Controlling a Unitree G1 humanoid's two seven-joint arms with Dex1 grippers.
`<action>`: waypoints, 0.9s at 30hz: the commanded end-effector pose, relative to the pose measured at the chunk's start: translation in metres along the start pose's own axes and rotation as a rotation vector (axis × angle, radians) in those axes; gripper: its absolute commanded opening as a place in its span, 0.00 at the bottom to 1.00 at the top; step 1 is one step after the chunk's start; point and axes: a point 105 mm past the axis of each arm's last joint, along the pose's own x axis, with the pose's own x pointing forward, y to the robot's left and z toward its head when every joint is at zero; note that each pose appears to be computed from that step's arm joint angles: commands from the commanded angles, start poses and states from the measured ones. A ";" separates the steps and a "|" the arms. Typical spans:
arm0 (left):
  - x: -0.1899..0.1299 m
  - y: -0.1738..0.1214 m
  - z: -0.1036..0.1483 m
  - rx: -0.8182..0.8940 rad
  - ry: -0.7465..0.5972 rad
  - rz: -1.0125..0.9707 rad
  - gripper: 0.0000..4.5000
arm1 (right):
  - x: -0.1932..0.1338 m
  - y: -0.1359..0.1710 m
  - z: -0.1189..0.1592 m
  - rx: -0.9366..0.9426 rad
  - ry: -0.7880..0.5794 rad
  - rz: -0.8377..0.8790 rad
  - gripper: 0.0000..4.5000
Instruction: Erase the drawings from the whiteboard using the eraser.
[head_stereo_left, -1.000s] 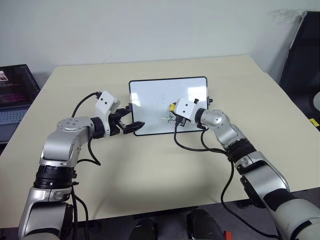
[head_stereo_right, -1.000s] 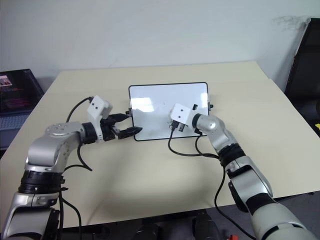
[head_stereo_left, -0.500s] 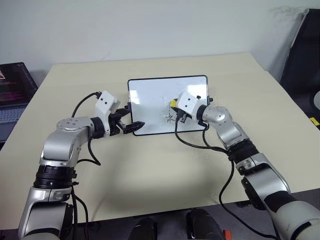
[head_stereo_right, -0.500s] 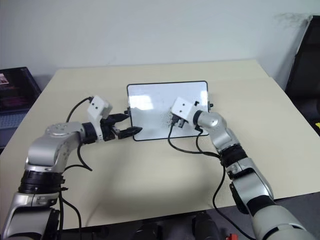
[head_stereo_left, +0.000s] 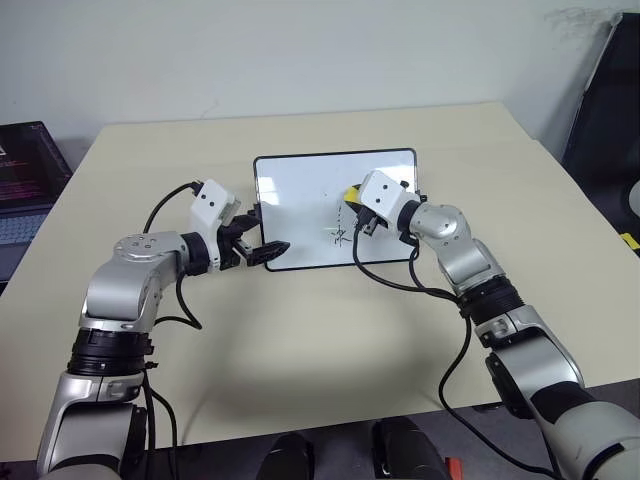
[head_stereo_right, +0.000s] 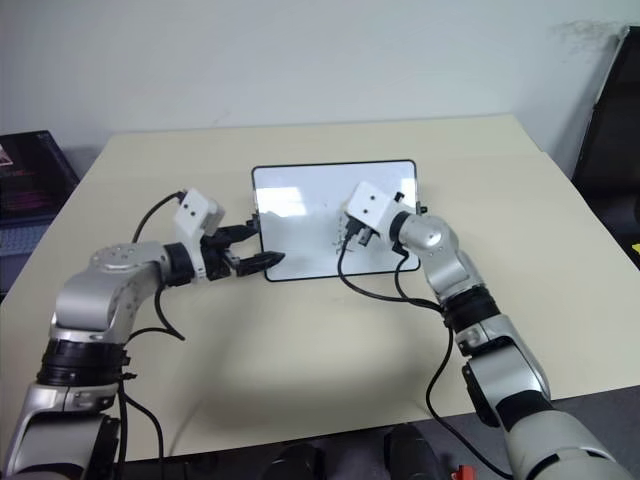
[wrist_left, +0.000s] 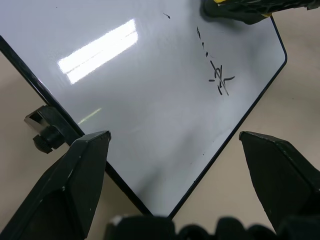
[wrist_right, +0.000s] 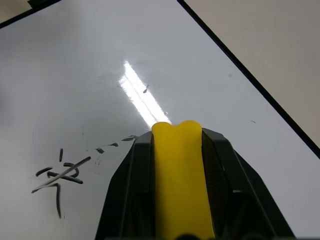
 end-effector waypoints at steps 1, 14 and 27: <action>-0.003 0.004 0.023 0.052 -0.074 0.026 1.00 | -0.003 -0.015 0.007 -0.038 -0.023 -0.053 0.21; 0.003 0.005 0.024 0.070 -0.063 -0.017 1.00 | 0.015 0.001 0.004 -0.017 -0.014 -0.060 0.21; 0.000 0.010 0.022 0.063 -0.063 0.003 1.00 | 0.018 0.038 -0.032 -0.018 0.145 0.096 0.21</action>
